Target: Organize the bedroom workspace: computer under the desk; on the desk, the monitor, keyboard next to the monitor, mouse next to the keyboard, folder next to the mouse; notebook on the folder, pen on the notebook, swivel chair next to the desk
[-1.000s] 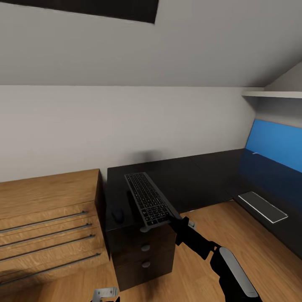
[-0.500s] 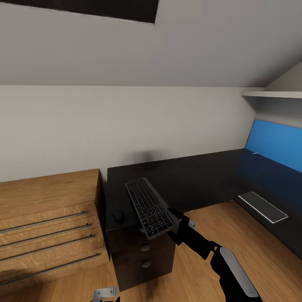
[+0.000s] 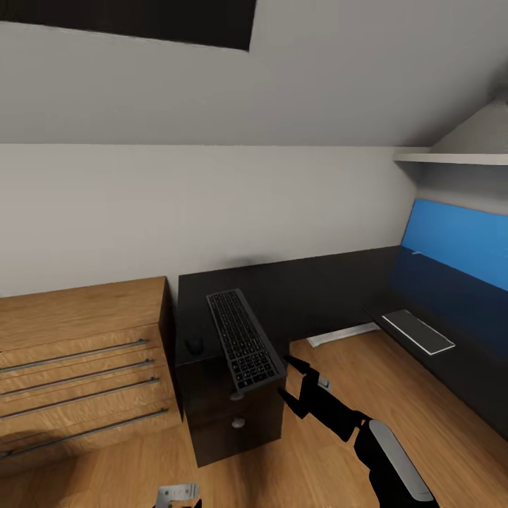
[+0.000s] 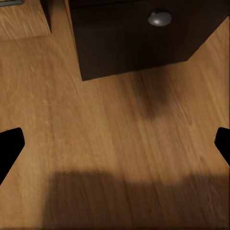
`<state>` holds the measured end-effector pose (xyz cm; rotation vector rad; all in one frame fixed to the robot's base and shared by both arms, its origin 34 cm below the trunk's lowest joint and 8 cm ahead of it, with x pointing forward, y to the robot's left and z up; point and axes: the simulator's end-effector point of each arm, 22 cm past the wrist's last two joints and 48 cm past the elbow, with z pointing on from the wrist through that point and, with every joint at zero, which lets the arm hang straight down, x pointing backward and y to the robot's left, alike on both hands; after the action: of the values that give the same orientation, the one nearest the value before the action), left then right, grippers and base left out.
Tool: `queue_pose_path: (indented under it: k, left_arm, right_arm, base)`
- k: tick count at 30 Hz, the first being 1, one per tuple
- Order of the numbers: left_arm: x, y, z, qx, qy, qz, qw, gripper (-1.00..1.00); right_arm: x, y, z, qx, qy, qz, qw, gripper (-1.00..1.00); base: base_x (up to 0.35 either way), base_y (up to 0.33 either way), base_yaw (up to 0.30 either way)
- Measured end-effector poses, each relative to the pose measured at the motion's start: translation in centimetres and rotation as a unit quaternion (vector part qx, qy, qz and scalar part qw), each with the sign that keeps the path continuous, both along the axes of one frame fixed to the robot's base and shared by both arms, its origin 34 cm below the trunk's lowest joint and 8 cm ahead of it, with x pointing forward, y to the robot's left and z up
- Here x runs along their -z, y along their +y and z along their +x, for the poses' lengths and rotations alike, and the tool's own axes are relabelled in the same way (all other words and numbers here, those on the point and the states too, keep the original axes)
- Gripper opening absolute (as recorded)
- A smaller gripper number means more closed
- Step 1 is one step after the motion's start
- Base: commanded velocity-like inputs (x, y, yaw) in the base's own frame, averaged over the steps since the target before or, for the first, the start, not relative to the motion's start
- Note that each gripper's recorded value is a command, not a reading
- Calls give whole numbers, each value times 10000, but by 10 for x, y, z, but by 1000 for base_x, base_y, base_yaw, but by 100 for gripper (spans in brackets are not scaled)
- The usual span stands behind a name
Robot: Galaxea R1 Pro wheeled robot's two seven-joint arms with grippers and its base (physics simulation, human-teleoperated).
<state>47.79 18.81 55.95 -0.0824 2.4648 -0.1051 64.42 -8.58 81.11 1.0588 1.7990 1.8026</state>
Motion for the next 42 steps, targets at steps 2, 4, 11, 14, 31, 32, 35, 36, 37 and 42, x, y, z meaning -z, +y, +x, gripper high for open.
queue_pose_path:
  k: [2,4,11,14,31,32,35,36,37,42]
  left_arm:
    - [0,0,0,-1,0,-4,10000,100]
    - [0,-1,0,-1,-1,-5,10000,100]
    - [0,0,0,-4,0,-2,10000,100]
    - [0,0,0,-5,1,0,10000,100]
    - [11,0,-11,-3,155,60,9999,100]
    - [11,0,-11,-3,159,62,9999,100]
    - [11,0,-11,-2,167,68,9998,100]
    - [11,0,-11,-3,169,68,9998,100]
    - [12,0,-12,-3,170,69,9998,100]
    - [12,0,-12,-3,172,70,9998,100]
  right_arm:
    - [1,-2,1,25,13,-9,10000,100]
    - [2,-4,2,71,23,-22,10000,100]
    - [9,-36,16,582,80,-180,9981,100]
    - [10,-43,18,661,81,-224,9975,100]
    - [42,-150,49,2282,-49,-2127,9501,100]
    - [42,-152,50,2292,-94,-2264,9466,100]
    - [44,-159,52,2280,-297,-2870,9299,100]
    - [43,-160,53,2260,-356,-3045,9246,100]
    - [43,-161,54,2235,-409,-3221,9190,100]
    - [42,-167,57,2128,-579,-4086,8857,100]
  base:
    - [-42,-26,0]
    - [-16,-10,0]
    - [-3,-2,0]
    - [0,0,0]
    - [0,-180,0]
    - [0,-324,0]
    - [0,-245,0]
    - [0,-165,0]
    - [0,-132,0]
    - [0,-69,0]
